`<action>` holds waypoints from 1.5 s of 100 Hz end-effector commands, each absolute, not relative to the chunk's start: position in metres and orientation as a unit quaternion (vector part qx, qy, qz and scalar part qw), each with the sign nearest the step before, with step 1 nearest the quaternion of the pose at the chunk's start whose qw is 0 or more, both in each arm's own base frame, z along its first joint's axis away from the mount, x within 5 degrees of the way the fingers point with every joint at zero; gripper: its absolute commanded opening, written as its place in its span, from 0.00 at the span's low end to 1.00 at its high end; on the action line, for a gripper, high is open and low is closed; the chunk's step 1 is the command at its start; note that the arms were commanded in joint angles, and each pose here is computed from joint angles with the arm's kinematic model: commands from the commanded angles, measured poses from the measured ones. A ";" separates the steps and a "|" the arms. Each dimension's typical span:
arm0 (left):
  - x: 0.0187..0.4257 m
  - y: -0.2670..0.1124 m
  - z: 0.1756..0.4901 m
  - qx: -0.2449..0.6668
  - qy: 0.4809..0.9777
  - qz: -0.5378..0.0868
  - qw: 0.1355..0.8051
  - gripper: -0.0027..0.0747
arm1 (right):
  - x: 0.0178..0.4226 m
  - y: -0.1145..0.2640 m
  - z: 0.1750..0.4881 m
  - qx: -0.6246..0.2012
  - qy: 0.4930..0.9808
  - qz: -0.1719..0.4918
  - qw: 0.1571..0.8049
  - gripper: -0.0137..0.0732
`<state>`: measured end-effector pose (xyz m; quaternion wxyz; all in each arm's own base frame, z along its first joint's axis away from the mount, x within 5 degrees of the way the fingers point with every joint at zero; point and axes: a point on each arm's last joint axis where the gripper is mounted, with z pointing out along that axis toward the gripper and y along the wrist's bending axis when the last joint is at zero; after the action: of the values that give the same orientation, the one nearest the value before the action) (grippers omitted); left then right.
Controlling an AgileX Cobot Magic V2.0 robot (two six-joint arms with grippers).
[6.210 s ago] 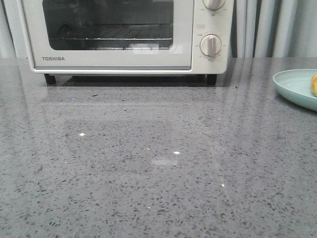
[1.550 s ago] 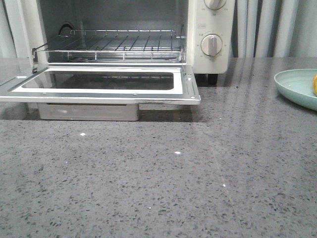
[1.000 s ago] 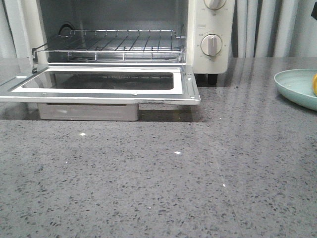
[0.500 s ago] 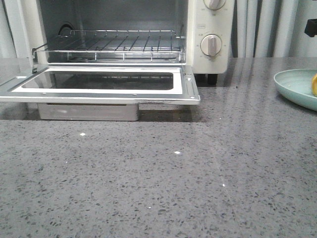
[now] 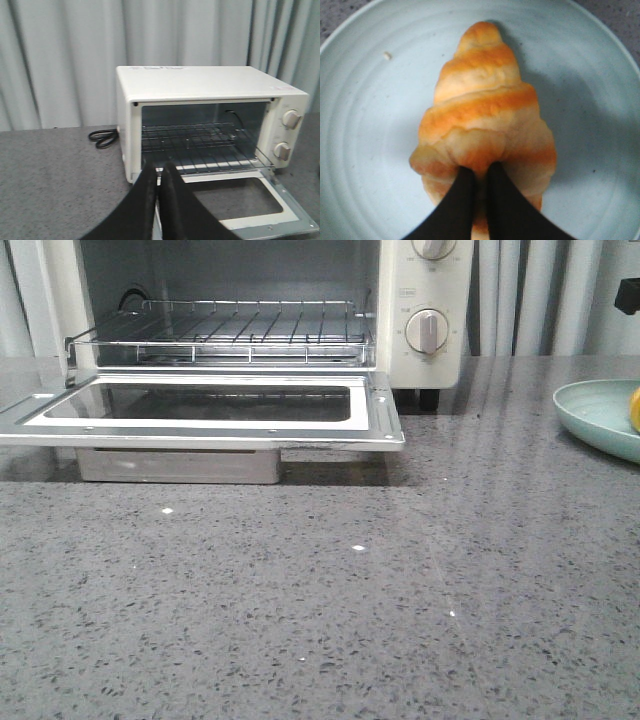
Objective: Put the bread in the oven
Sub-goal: 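Grasp the croissant with the right gripper and lift it off the plate, then carry the croissant with the right gripper into the oven over the rack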
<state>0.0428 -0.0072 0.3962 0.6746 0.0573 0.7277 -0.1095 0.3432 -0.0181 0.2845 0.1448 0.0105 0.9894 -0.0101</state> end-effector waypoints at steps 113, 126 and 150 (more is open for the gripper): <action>0.030 -0.001 0.404 0.013 0.713 -0.091 0.695 0.01 | 0.178 0.139 0.439 -0.347 0.866 0.118 0.339 0.08; 0.030 -0.002 0.404 0.011 0.713 -0.099 0.694 0.01 | 0.170 0.148 0.448 -0.366 0.850 0.131 0.356 0.08; 0.030 -0.003 0.404 0.009 0.713 -0.111 0.692 0.01 | 0.184 0.167 0.443 -0.385 0.852 0.115 0.336 0.08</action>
<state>0.0303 -0.0020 0.3908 0.6647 0.0142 0.7408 -0.0959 0.1782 0.1624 0.4312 0.3038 -0.3818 0.8649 0.1179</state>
